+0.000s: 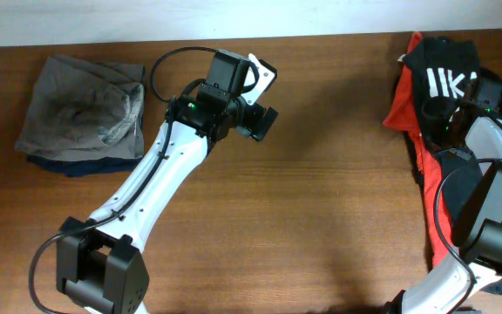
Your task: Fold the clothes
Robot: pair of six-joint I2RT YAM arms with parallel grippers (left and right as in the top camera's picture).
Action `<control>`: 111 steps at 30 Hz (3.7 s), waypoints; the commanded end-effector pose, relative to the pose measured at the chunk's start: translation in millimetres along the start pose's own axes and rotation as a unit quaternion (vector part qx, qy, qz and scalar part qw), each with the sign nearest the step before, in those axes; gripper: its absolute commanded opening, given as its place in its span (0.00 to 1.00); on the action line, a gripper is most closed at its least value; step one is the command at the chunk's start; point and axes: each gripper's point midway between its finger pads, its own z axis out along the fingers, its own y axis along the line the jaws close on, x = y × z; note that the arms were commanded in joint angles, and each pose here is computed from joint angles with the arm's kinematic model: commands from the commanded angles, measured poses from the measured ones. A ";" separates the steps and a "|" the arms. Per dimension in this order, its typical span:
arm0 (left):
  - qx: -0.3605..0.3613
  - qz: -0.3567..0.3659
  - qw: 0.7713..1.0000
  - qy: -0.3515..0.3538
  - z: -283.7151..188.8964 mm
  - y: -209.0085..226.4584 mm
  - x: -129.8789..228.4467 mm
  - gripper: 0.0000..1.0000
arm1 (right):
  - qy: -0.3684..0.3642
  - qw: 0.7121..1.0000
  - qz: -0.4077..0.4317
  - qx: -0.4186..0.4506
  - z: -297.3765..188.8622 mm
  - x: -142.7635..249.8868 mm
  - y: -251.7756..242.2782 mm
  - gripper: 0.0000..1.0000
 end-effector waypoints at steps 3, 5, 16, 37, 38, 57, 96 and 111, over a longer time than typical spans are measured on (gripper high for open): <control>-0.003 -0.008 1.000 -0.007 -2.9 1.5 -5.5 0.99 | -0.001 1.000 0.002 -0.002 3.3 -2.3 -0.8 0.04; -0.009 -0.008 1.000 -0.012 -2.9 3.7 -7.9 0.99 | -0.010 1.000 0.002 -0.004 -8.4 -11.1 0.6 0.04; -0.059 -0.023 0.996 -0.068 -30.7 39.5 -48.9 0.99 | -0.068 0.986 -0.111 -0.102 -189.0 -45.7 69.2 0.04; -0.123 -0.153 0.978 -0.067 -131.5 181.5 -11.8 0.99 | -0.213 0.849 -0.387 -0.290 -414.1 90.9 286.9 0.04; -0.114 -0.156 0.979 -0.065 -131.1 180.5 -9.2 0.99 | -0.204 0.851 -0.389 -0.286 -406.0 90.8 290.3 0.04; -0.034 -0.190 0.979 0.063 -108.5 140.2 52.0 0.99 | -0.016 0.916 -0.330 -0.229 -263.6 57.2 257.6 0.66; 0.181 -0.236 0.912 0.283 61.3 63.5 188.8 0.51 | 0.008 0.928 -0.315 -0.201 -253.3 52.4 231.1 0.67; 0.131 -0.186 0.926 0.300 -32.7 23.9 141.2 0.51 | 0.004 0.930 -0.318 -0.182 -249.6 49.3 225.8 0.73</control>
